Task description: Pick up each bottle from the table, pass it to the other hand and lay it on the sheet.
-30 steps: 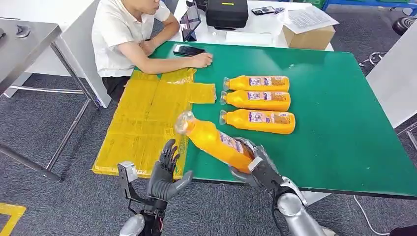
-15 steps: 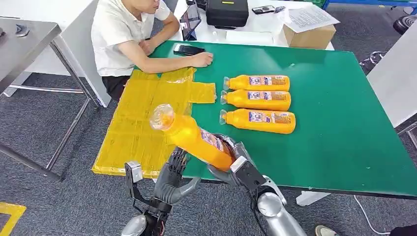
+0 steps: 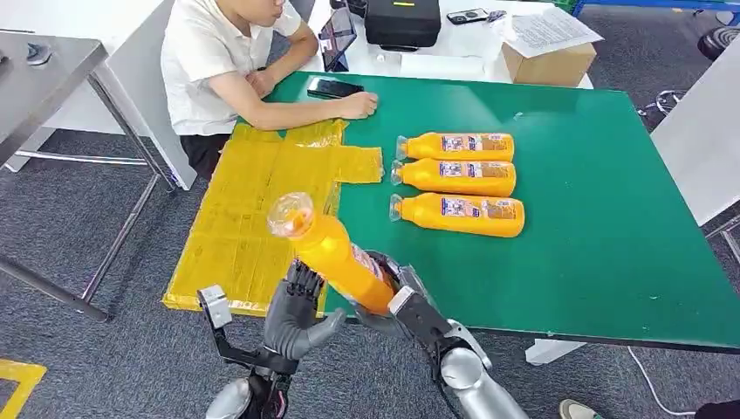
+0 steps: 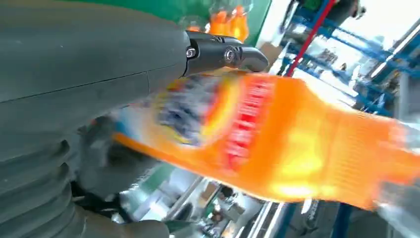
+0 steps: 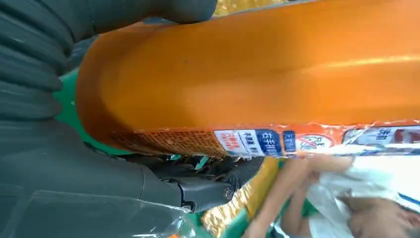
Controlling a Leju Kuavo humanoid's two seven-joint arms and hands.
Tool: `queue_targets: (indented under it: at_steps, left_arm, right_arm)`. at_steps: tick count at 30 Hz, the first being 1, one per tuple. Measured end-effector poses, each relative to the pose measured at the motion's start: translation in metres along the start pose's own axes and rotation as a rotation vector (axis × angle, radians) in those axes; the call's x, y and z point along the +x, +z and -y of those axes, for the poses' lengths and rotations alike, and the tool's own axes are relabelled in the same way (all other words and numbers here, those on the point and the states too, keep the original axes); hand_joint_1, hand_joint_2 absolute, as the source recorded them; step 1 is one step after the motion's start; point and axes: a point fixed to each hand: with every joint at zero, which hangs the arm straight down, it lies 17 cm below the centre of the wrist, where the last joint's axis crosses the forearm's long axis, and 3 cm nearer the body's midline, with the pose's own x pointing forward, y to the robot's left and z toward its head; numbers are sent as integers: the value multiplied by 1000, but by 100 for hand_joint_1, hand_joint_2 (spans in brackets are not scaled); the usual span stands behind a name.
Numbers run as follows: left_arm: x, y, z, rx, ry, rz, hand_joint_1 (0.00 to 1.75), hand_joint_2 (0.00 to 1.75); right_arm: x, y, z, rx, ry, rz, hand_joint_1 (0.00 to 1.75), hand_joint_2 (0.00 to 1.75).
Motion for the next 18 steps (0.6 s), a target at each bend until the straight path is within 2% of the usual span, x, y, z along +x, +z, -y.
queue_targets:
  at_steps: [5,9,17,18]
  left_arm:
    - [22,-9,-11,72,7,67,0,175]
    - [29,-13,-20,105,23,82,0,175]
    - [16,-16,-30,127,9,37,0,175]
    - [12,-16,-30,123,7,27,175,175]
  right_arm:
    - [-6,5,-28,52,58,-11,175,175]
    - [-2,5,-44,85,94,2,175,175]
    - [6,-3,-57,111,173,40,175,175]
    - [8,-5,-57,112,179,47,175,175]
